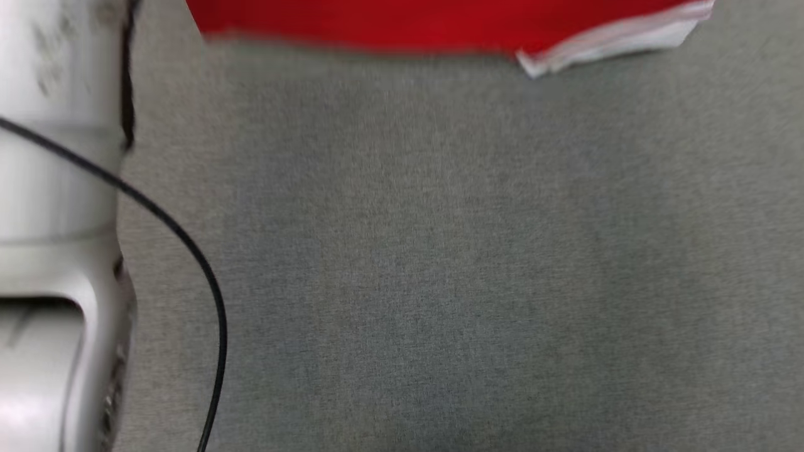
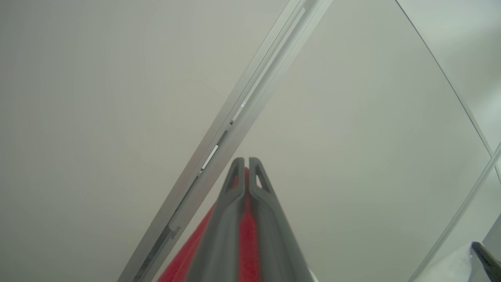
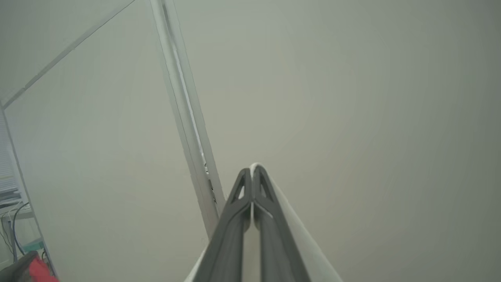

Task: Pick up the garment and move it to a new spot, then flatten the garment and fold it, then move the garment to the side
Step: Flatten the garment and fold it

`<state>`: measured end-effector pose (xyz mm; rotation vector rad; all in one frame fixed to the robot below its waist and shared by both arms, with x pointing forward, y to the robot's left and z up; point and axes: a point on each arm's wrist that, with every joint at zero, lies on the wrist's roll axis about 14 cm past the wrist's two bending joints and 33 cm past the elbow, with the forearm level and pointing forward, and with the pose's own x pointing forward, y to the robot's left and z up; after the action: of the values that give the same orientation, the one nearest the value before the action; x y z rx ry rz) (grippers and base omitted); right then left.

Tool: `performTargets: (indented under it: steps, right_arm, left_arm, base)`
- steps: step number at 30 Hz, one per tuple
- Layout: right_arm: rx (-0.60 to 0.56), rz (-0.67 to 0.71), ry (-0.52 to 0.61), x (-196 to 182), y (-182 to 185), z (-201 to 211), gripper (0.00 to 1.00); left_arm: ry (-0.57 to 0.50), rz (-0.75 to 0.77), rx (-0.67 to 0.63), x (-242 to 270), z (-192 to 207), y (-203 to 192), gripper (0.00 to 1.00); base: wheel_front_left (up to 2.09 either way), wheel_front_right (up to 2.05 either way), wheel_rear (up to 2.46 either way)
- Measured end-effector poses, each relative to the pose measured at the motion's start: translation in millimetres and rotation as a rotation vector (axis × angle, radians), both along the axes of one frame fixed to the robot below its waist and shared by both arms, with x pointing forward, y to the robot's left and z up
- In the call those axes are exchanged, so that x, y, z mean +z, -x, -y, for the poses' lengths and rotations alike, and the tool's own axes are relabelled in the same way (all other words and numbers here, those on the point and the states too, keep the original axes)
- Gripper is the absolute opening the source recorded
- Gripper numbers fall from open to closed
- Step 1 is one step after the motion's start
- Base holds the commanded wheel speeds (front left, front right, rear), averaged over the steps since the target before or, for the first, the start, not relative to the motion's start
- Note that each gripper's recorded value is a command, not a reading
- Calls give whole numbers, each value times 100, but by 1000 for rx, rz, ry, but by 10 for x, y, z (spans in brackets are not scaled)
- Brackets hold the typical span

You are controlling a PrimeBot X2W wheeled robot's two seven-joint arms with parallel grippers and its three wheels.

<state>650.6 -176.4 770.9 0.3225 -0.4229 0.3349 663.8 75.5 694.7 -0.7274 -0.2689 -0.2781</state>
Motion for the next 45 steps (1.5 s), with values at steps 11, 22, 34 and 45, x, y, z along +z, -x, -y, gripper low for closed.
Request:
performTargets:
  steps: [11,22,34,45]
  right_arm:
    - [-92,348,126,262,-341,-89,0]
    - [-77,-63,92,-1746,-661,-127,0]
    - [-43,-384,-37,-2636,-178,-36,0]
    - [-111,-630,-151,-3104,572,215,0]
  left_arm:
    - [11,246,91,69,1,-545,0]
    - [-81,-53,24,-1503,119,-627,0]
    - [-143,-333,28,-2334,-30,-146,0]
    - [-208,-485,50,-2624,-211,522,0]
  base:
    - [0,0,0]
    - [0,0,0]
    - [0,0,0]
    - [0,0,0]
